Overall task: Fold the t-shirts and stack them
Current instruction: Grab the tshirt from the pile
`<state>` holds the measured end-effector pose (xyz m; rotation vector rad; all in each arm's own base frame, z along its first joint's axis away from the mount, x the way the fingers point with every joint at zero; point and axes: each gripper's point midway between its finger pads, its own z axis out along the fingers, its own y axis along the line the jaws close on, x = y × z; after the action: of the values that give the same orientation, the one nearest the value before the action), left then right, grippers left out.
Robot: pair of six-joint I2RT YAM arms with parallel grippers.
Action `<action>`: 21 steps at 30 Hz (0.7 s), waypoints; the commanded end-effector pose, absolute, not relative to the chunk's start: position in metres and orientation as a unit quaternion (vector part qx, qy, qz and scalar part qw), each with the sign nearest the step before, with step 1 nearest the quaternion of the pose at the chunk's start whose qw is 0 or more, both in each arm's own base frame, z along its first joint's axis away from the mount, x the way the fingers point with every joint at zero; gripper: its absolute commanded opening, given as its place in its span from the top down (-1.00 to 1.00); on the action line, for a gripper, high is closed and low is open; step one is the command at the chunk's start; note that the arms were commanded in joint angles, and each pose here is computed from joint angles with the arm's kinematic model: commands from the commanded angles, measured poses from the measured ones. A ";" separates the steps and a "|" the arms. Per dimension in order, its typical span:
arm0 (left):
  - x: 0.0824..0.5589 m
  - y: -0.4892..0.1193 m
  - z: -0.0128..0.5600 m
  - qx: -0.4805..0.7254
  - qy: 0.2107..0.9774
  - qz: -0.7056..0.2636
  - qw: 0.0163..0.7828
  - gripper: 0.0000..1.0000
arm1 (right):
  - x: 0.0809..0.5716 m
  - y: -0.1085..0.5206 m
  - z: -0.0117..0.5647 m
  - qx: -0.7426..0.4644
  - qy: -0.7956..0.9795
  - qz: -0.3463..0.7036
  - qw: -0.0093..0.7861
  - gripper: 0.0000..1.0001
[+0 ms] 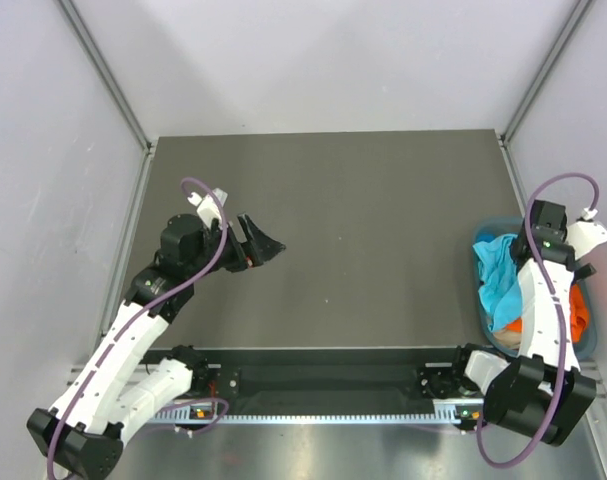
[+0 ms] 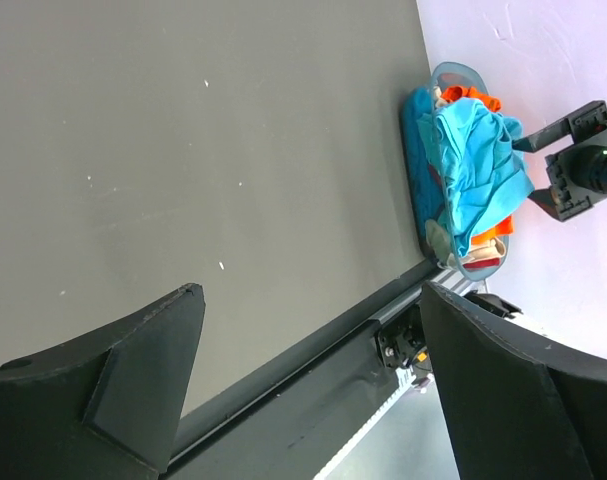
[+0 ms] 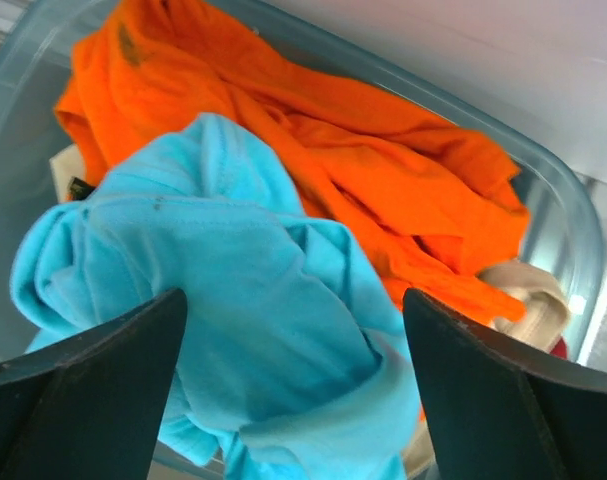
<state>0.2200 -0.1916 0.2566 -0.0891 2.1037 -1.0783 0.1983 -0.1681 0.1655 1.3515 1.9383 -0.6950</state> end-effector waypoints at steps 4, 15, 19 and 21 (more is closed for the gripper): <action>0.224 -0.192 0.270 -0.051 0.810 -0.436 0.390 -0.83 | 0.233 -0.164 0.176 0.490 0.746 -0.200 0.405 -0.56; 0.228 -0.189 0.259 -0.046 0.816 -0.419 0.396 -0.81 | 0.298 -0.085 0.301 0.351 0.751 0.054 0.557 0.99; 0.240 -0.177 0.256 -0.054 0.825 -0.376 0.418 -0.81 | 0.320 -0.011 0.413 0.228 0.710 0.199 0.636 1.00; 0.246 -0.173 0.252 -0.069 0.828 -0.362 0.423 -0.81 | 0.324 0.053 0.462 0.140 0.688 0.294 0.648 1.00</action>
<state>0.2311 -0.1827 0.2420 -0.1517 2.1236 -0.9918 0.3161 -0.0434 0.3419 0.7142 1.7793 0.2688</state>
